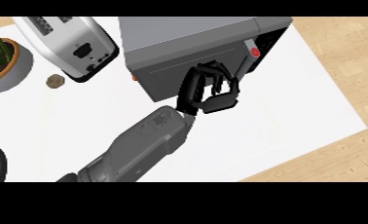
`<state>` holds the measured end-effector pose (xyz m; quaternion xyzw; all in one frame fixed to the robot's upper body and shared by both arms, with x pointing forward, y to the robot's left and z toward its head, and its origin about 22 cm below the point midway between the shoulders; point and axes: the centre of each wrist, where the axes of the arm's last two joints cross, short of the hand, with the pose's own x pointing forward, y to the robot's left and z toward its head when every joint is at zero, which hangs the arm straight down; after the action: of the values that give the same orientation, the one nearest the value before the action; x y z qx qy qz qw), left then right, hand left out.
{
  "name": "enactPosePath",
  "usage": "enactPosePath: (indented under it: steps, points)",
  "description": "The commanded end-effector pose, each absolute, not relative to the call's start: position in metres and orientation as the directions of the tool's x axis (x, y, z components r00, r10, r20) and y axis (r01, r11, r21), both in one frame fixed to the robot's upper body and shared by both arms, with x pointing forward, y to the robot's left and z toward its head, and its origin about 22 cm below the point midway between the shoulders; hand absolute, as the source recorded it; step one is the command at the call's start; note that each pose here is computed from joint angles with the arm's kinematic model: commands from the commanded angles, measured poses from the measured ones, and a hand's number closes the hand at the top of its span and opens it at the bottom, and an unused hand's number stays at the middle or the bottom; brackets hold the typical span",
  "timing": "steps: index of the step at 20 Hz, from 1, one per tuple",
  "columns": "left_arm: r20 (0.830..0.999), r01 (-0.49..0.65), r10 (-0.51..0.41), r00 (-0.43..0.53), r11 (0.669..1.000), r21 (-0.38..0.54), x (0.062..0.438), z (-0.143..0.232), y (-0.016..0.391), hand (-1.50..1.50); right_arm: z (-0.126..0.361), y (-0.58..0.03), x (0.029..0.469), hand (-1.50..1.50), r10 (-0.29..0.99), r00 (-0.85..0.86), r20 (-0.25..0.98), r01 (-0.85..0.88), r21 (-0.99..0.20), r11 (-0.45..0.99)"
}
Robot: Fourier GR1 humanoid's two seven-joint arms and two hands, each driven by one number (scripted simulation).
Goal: Pick up the milk, place it into the microwave and close the microwave
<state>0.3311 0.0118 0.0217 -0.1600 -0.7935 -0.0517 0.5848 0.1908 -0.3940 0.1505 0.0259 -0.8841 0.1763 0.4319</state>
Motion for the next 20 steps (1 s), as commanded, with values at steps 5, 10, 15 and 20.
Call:
enactPosePath:
  steps: [5, 10, 15, 20]
  points:
    - [0.938, 0.291, 0.178, -0.298, 0.953, -0.089, 0.354, 0.039, 0.010, 1.50, 0.163, -0.407, 0.198, -1.50, 0.129, -0.626, 0.769, -0.182, -0.305, 0.935]
    - [0.931, 0.294, 0.193, -0.310, 0.951, -0.099, 0.356, 0.044, 0.008, 1.50, 0.181, -0.420, 0.200, -1.50, 0.209, -0.636, 0.743, -0.149, -0.383, 0.912]
    - [0.934, 0.289, 0.198, -0.298, 0.951, -0.110, 0.355, 0.039, 0.010, 1.50, 0.188, -0.428, 0.202, -1.50, 0.227, -0.643, 0.731, -0.123, -0.391, 0.912]
    - [0.927, 0.286, 0.204, -0.314, 0.952, -0.112, 0.356, 0.042, 0.008, 1.50, 0.183, -0.435, 0.206, -1.50, 0.171, -0.636, 0.752, -0.156, -0.343, 0.926]
